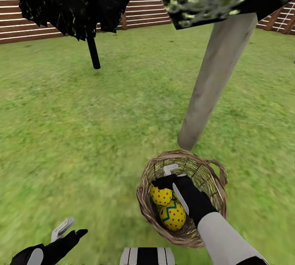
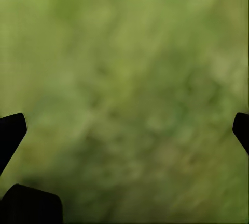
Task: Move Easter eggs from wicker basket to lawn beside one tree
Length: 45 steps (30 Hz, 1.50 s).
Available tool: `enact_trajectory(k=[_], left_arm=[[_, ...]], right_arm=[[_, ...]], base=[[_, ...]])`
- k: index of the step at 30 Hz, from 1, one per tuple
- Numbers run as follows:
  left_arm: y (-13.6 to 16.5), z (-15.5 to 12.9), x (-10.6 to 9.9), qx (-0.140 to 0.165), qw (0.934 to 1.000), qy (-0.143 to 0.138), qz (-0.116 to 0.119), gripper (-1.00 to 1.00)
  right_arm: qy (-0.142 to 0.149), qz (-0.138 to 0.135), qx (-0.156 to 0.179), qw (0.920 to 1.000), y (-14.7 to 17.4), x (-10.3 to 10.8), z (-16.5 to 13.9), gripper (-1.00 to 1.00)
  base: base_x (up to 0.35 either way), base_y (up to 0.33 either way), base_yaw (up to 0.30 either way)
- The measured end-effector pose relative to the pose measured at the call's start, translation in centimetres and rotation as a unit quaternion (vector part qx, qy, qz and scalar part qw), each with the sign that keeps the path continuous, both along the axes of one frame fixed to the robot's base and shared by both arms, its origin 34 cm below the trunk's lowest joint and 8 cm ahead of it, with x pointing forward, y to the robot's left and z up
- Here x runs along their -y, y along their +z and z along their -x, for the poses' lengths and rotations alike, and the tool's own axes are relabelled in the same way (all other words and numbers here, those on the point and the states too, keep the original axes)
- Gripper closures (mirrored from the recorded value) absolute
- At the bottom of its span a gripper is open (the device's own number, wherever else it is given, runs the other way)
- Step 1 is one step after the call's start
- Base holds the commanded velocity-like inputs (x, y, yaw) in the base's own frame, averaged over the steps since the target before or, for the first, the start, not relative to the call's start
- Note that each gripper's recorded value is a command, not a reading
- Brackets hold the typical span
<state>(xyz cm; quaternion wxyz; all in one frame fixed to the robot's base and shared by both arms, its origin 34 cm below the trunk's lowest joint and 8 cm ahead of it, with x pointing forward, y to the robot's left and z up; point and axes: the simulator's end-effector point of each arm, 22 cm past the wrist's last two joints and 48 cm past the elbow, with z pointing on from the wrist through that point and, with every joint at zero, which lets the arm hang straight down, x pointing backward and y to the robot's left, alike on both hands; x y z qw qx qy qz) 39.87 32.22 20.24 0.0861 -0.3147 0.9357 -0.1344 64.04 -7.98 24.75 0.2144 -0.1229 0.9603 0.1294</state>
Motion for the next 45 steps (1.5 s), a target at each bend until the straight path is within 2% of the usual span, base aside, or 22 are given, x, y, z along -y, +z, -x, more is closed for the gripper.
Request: enact_trajectory(k=[11, 41, 42, 45], left_arm=[[-1.5, 1.4, 0.0, -0.023, 0.9997, -0.001, 0.0, -1.0], [-2.4, 2.2, 0.1, -0.035, 0.9994, -0.001, 0.002, -1.0], [-2.4, 2.2, 0.1, -0.035, 0.9994, -0.001, 0.002, -1.0], [-2.4, 2.2, 0.1, -0.035, 0.9994, -0.001, 0.002, -1.0]], right_arm=[[0.0, 0.0, -0.023, 0.9997, -2.6, 0.0, 1.2, -1.0], [-0.002, 0.001, -0.038, 0.9993, -4.0, 0.3, 1.8, -1.0], [-0.002, 0.001, -0.038, 0.9993, -4.0, 0.3, 1.8, 1.0], [-0.002, 0.001, -0.038, 0.9993, -4.1, 0.3, 1.8, 1.0]], base=[[0.0, 0.0, 0.0], [0.0, 0.0, 0.0], [0.0, 0.0, 0.0], [0.0, 0.0, 0.0]])
